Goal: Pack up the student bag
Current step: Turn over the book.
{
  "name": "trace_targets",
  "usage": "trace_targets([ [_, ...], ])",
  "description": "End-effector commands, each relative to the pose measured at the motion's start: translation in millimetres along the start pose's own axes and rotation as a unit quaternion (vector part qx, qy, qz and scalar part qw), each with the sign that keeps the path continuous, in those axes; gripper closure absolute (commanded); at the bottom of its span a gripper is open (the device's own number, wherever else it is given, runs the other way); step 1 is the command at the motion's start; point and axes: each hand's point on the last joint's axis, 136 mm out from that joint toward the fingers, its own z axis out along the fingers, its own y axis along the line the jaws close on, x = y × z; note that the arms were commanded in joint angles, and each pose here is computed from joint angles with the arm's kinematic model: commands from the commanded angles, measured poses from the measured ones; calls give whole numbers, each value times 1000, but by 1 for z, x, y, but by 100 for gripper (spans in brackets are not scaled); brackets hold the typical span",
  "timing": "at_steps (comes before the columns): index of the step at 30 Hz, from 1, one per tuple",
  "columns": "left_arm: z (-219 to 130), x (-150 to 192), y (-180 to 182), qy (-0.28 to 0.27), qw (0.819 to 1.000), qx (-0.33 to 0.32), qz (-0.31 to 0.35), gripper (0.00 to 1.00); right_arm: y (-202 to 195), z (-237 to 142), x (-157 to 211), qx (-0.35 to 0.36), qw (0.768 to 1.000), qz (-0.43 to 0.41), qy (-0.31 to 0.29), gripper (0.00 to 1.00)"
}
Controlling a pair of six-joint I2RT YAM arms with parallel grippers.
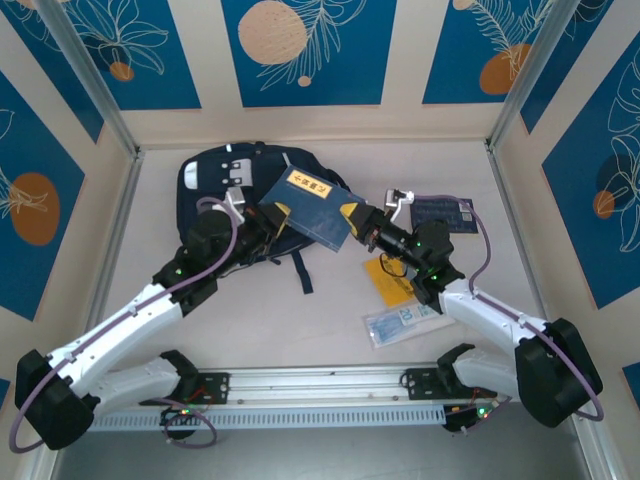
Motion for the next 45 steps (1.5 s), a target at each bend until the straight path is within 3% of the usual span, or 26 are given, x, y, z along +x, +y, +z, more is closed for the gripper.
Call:
trace_targets([
  [1,5,7,-4,22,999,28,4,86,28,2,-5,-19,999,-35,-14,97],
  [5,10,13,-12,39,998,54,14,60,23,-2,-3,1,1000,-24,-14,100],
  [7,13,15,-17,47,996,68,21,57,18,-2,-1,8,1000,-7,-12,100],
  [10,17,19,-26,57,994,92,32,64,8,-4,-1,15,999,24,-15,100],
  [12,18,21,-27,60,993,98,37,73,3,-5,-2,20,999,37,-20,100],
  [14,18,20,-26,58,993,100,38,89,3,-8,-4,23,999,37,-26,100],
  [16,17,19,-25,55,993,97,34,100,4,-10,-5,23,999,29,-29,84],
  [20,16,18,-23,54,994,90,19,100,14,-12,-3,1,1000,-1,-23,48],
  [22,16,19,-23,58,994,89,8,100,18,-12,-5,-21,1000,-7,-18,41],
  [26,16,20,-27,61,993,96,-2,100,26,-12,-8,-59,998,8,-10,38],
  [33,17,22,-27,66,993,99,-10,100,42,0,0,-74,997,-5,6,50],
  [36,18,23,-24,65,993,94,-11,100,41,3,1,-73,997,0,8,61],
  [42,19,22,-11,60,995,73,-6,100,22,-1,-3,-33,999,12,-14,94],
  [45,18,21,1,53,998,44,11,68,7,-15,-9,9,999,5,-36,100],
])
